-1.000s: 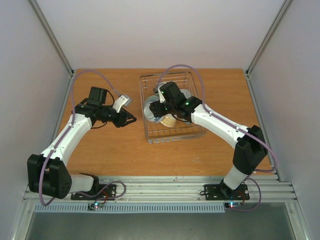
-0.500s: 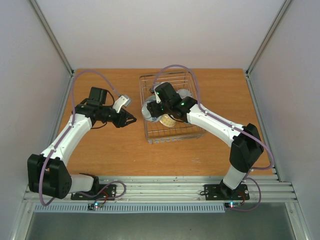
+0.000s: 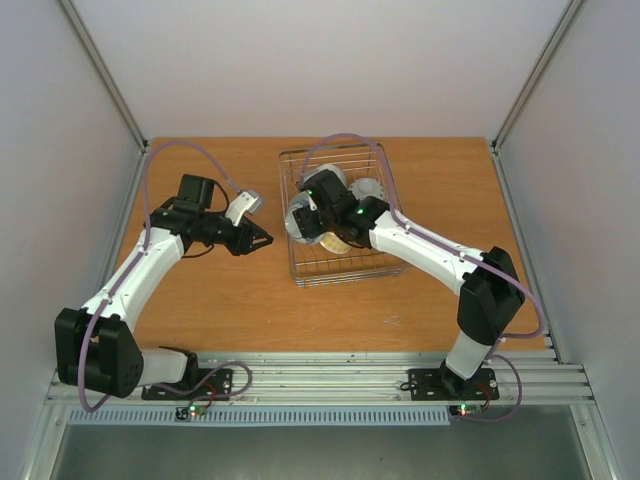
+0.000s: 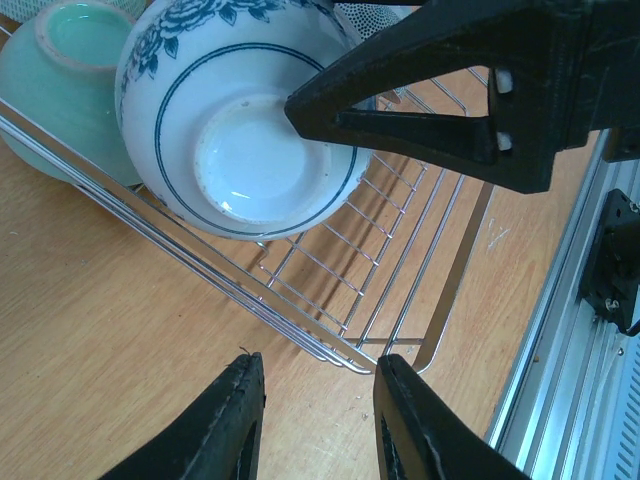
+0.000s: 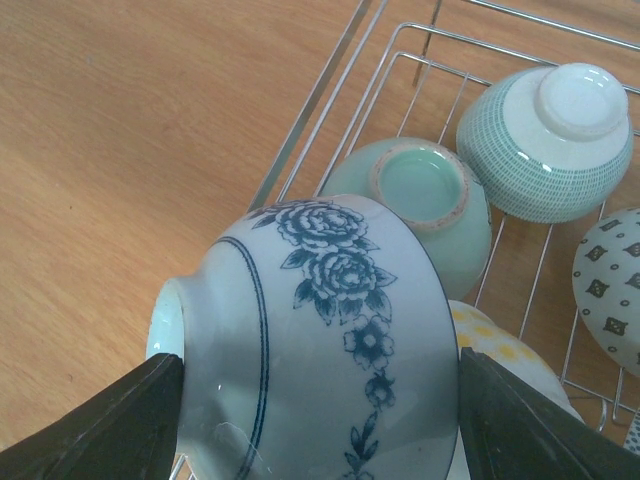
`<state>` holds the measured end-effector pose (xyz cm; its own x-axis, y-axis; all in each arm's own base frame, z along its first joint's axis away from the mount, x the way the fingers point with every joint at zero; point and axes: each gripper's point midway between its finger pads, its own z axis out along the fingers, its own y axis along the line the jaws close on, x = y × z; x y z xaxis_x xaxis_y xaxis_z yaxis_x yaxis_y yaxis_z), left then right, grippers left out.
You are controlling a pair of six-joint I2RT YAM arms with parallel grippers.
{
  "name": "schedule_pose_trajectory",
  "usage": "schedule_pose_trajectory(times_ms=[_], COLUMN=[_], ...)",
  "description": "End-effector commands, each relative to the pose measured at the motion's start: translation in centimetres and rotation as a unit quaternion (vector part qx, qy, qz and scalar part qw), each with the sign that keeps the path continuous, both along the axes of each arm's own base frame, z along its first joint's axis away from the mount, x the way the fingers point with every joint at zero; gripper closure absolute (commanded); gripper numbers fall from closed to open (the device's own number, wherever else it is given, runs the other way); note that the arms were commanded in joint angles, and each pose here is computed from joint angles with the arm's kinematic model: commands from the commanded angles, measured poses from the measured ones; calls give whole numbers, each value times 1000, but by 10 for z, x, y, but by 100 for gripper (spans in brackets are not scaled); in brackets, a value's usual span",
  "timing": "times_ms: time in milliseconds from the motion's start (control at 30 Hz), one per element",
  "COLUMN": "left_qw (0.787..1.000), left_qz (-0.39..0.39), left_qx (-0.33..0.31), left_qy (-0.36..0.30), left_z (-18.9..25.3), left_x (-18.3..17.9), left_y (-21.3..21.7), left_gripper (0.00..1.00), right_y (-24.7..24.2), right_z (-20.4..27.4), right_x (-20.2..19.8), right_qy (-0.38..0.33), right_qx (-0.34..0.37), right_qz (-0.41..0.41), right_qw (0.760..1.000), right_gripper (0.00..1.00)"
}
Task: Load the bowls into the dish rack
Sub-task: Place the bowl in the dish rack.
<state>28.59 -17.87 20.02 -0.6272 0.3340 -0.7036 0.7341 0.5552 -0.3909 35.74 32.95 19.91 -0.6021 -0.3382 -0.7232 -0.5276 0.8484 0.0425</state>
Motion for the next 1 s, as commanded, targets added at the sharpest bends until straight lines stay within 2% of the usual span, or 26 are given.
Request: schedule_pose_trajectory(times_ms=[0,433,700,967], left_qw=[1000,1000,1000,1000], left_qz=[-4,-6,-8,-9], left_qx=[-6,-9,-13,-13], left_qy=[-17,-18,-18,-18], left_z=[3,4,6,6], left_x=[2,1,0,-1], left_y=[1,0,-1,-1], left_gripper=[69,69,69,69], right_y=[7,-8,-12,-15], right_z=[28,33,19,25], right_x=[-12,-30,-25,-24], right_qy=[-20,-12,-11,-19], right_qx=[22,19,4,11], right_qz=[13,-26,-45,-55], right_qw=[999,999,999,998], right_gripper=[99,99,99,99])
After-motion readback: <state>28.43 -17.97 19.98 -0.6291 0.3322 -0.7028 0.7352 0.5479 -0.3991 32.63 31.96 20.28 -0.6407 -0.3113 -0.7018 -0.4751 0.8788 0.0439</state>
